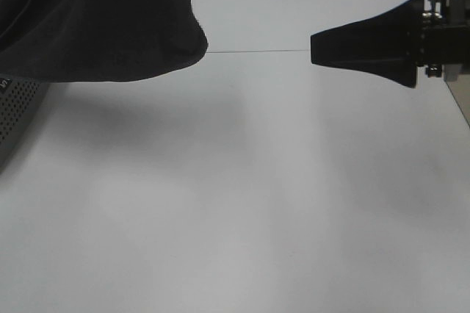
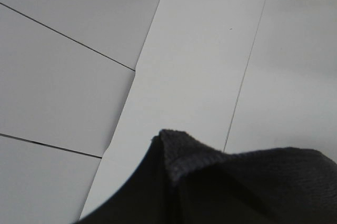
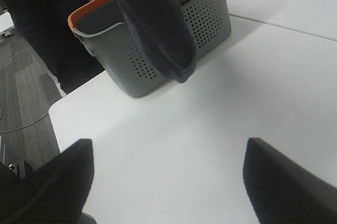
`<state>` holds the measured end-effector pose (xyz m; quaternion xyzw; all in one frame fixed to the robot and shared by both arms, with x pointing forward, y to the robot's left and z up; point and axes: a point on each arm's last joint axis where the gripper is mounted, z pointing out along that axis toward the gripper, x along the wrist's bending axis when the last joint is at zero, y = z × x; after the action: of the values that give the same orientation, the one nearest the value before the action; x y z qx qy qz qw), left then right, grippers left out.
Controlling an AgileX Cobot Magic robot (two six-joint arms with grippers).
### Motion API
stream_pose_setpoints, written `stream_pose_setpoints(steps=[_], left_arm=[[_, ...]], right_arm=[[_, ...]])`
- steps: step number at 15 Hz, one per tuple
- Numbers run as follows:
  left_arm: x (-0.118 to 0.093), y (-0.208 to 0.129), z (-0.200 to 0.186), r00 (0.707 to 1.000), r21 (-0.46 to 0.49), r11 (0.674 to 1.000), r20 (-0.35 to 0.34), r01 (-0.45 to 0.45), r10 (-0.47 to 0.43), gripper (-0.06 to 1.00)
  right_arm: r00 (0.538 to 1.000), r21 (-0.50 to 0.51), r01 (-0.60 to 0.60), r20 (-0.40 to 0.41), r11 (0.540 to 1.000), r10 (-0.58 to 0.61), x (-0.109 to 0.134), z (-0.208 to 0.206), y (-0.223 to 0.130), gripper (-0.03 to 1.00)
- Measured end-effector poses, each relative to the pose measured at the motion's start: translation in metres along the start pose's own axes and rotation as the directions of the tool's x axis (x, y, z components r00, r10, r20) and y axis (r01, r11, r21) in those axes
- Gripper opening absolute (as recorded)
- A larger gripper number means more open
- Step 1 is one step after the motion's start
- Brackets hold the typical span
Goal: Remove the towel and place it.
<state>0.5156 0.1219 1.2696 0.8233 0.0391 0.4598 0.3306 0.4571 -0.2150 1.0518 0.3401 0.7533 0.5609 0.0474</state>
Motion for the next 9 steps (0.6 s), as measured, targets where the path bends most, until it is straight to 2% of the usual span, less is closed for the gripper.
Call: stream_pose_setpoints(steps=[1, 2, 5, 9], left_arm=[[-0.001, 0.002, 0.0, 1.0, -0.006, 1.0, 0.002, -0.002, 0.003, 0.0], [-0.002, 0.004, 0.0, 1.0, -0.03, 0.999, 0.009, 0.02, -0.019, 0.0], [-0.004, 0.007, 0.0, 0.998, -0.06, 0.996, 0.033, 0.06, -0.058, 0.0], [-0.005, 0.009, 0.0, 0.995, -0.081, 0.993, 0.052, 0.088, -0.084, 0.0]], right_arm=[[1.0, 0.007, -0.011, -0.02, 1.0, 0.011, -0.009, 0.011, 0.005, 0.77], [0.997, 0.039, 0.013, -0.079, 0.999, -0.01, -0.012, 0.042, 0.015, 0.77], [0.994, 0.082, 0.045, -0.098, 0.996, -0.037, -0.009, 0.09, 0.026, 0.77], [0.987, 0.092, 0.042, -0.16, 0.995, -0.027, -0.02, 0.116, 0.034, 0.77]])
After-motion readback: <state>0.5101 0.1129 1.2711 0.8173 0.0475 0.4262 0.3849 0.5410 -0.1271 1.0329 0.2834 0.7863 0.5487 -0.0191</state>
